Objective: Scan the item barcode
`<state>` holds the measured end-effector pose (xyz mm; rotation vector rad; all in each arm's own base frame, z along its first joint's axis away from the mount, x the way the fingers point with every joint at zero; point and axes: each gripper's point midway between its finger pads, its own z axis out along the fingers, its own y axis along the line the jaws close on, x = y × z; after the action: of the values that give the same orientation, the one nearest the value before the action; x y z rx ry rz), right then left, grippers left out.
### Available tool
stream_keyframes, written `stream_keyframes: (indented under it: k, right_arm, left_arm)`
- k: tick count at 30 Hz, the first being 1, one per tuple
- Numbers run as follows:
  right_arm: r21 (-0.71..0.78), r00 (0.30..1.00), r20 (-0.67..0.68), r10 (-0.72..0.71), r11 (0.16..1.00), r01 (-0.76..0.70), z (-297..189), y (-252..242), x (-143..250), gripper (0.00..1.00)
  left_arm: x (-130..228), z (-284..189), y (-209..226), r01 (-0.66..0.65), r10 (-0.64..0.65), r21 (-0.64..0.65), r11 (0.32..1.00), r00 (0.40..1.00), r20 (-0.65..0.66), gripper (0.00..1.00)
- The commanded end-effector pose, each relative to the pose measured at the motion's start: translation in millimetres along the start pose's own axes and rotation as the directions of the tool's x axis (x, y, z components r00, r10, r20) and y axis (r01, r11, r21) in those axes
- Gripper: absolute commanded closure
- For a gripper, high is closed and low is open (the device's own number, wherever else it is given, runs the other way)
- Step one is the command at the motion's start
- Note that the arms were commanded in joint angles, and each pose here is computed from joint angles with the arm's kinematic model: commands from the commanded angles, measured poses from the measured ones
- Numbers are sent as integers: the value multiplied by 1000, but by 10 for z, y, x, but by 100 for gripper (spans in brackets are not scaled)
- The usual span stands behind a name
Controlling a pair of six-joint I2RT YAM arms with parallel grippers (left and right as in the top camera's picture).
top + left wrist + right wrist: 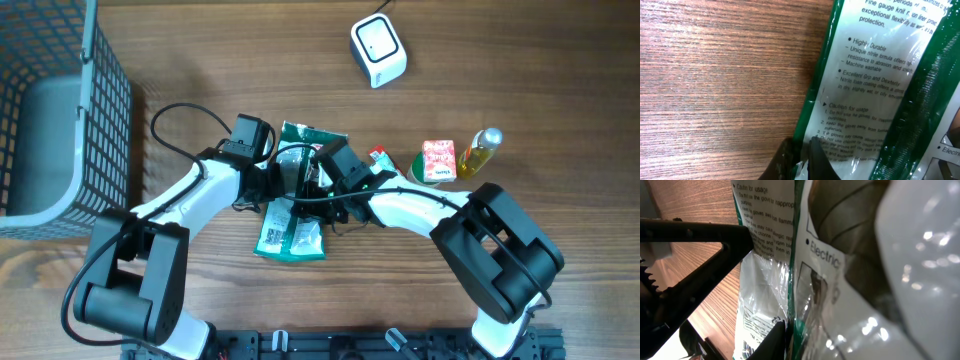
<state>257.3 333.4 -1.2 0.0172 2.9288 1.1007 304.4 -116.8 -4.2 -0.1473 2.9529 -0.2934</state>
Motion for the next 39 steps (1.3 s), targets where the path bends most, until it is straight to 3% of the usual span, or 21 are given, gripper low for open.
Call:
stream_keyframes:
  k: [1,11,16,26,34,39]
  right_arm:
    - [74,1000,-2,22,997,-22,99,-235,60,81]
    - [46,1000,-7,-12,999,13,148,-116,113,82]
    - [69,1000,12,-13,998,12,146,-158,82,96]
    - [102,1000,20,-3,995,1,140,-228,80,96]
    - [103,1000,20,-6,995,4,140,-229,80,96]
    - [102,1000,20,-7,995,5,140,-228,79,96]
  left_arm:
    - [467,253,97,7,-11,-24,1000,988,-155,96]
    - [465,253,95,6,-10,-24,1000,988,-154,96]
    - [467,253,96,6,-10,-25,1000,988,-155,96]
    - [427,232,92,11,-13,-20,1000,990,-144,94]
    - [-443,-519,96,75,-84,65,995,986,142,87]
    - [-744,-874,493,149,-117,-74,986,938,326,86]
